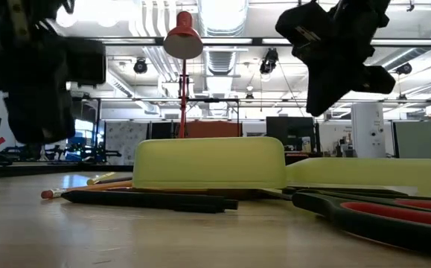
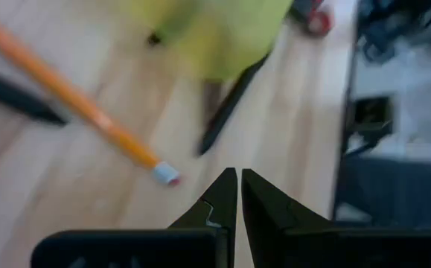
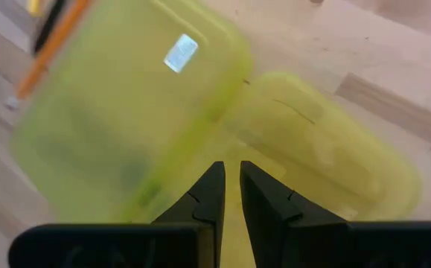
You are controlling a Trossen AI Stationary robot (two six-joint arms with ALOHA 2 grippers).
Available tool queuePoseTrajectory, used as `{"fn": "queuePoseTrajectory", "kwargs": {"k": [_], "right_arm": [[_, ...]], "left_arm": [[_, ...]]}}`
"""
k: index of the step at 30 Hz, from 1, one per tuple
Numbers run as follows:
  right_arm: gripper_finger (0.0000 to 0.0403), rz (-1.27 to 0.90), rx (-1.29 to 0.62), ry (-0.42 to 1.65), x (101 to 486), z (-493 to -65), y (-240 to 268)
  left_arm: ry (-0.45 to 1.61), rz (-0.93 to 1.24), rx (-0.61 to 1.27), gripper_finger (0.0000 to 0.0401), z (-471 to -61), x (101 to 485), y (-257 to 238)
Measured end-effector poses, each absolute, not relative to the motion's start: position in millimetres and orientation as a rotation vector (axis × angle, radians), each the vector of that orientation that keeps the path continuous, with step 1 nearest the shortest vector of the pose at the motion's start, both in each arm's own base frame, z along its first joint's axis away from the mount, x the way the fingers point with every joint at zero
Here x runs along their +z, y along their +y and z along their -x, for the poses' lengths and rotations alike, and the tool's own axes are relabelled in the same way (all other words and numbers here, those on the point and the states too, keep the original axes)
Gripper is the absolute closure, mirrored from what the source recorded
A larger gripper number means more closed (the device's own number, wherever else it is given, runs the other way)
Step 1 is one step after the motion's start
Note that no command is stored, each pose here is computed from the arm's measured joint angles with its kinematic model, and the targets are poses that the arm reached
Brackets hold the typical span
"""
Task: Pick & place school supplies into a supply box
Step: Prepare the yellow supply box
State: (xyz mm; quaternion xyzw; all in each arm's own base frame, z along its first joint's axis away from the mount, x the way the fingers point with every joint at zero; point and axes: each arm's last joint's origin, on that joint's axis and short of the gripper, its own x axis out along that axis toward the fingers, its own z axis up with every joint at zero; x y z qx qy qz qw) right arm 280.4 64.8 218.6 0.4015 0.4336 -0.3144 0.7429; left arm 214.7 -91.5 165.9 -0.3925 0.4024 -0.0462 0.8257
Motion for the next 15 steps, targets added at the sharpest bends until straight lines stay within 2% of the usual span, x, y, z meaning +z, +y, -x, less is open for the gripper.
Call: {"fn": "queuePoseTrajectory", "kwargs": {"k": [8, 12, 15], "right_arm": [[0.0365, -0.739, -0.640, 0.958, 220, -292, 65], [0.0364, -0.706, -0.710, 0.902, 219, -294, 58], [0.0364, -0.718, -0.697, 0.948, 215, -293, 50]], "left_arm": [[0.716, 0.907, 0.015, 0.0395, -222, 188, -113], [0.736, 0.908, 0.026, 0.0395, -231, 192, -119], [0.781, 0.912, 0.066, 0.0395, -240, 191, -125]]}}
